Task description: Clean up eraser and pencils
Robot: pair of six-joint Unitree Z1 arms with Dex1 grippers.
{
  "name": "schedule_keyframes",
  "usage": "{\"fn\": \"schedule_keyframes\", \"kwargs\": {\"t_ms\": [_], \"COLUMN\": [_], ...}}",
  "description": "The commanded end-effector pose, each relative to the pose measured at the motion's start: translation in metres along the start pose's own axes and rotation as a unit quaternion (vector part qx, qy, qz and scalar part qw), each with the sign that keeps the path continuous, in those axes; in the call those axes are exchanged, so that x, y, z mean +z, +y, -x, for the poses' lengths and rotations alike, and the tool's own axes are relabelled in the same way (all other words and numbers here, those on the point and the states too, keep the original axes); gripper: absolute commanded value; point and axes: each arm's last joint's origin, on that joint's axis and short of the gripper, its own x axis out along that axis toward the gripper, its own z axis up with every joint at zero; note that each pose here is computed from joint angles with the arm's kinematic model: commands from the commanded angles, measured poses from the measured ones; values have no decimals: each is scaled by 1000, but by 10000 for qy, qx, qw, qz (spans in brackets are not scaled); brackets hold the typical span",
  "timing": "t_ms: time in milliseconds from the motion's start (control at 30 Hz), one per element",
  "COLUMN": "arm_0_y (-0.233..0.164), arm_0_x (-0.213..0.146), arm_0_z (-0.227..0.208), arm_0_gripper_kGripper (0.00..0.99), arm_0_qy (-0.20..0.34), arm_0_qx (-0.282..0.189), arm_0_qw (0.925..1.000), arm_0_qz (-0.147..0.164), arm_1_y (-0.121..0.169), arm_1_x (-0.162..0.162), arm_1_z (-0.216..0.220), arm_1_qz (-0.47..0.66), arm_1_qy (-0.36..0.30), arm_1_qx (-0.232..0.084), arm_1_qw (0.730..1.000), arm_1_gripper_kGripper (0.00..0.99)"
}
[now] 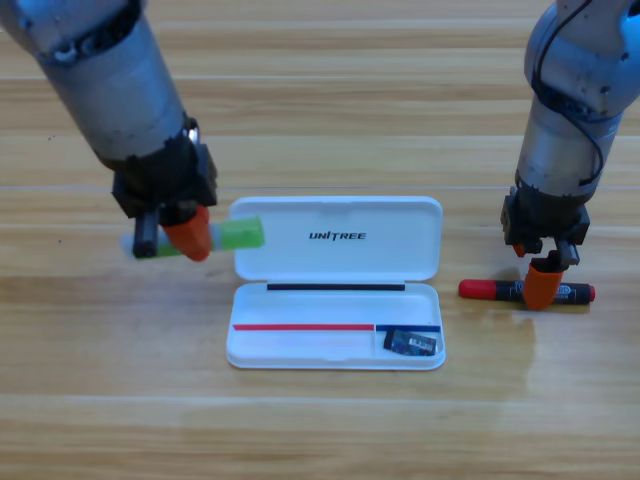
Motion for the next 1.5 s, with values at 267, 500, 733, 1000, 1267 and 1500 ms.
{"fn": "schedule_keyframes", "kwargs": {"t_ms": [267,500,733,1000,1267,1500], "arm_0_y": [-32,-42,-44,-45,-47,-51], "arm_0_x": [55,71,75,77,84,90], "arm_0_z": [-39,-53,-63,-69,-79,-86], "arm_0_gripper_kGripper": [0,0,0,0,0,0], "arm_0_qy": [228,234,275,324,355,362], "arm_0_qx": [-246,-348,-424,-457,-486,-524], "arm_0_qw": [9978,9966,9960,9956,9950,9946], "arm_0_qz": [-566,-713,-733,-753,-802,-818], "arm_1_y": [-5,-4,-5,-5,-6,-7], "arm_1_x": [-10,-10,-9,-9,-8,-8], "arm_1_z": [-34,-36,-39,-38,-41,-46], "arm_1_qz": [84,85,84,82,83,80], "arm_1_qy": [147,161,138,101,125,200], "arm_1_qx": [416,435,469,430,450,463], "arm_1_qw": [9990,9989,9988,9990,9989,9987], "arm_1_gripper_kGripper": [17,17,25,494,495,482]}}
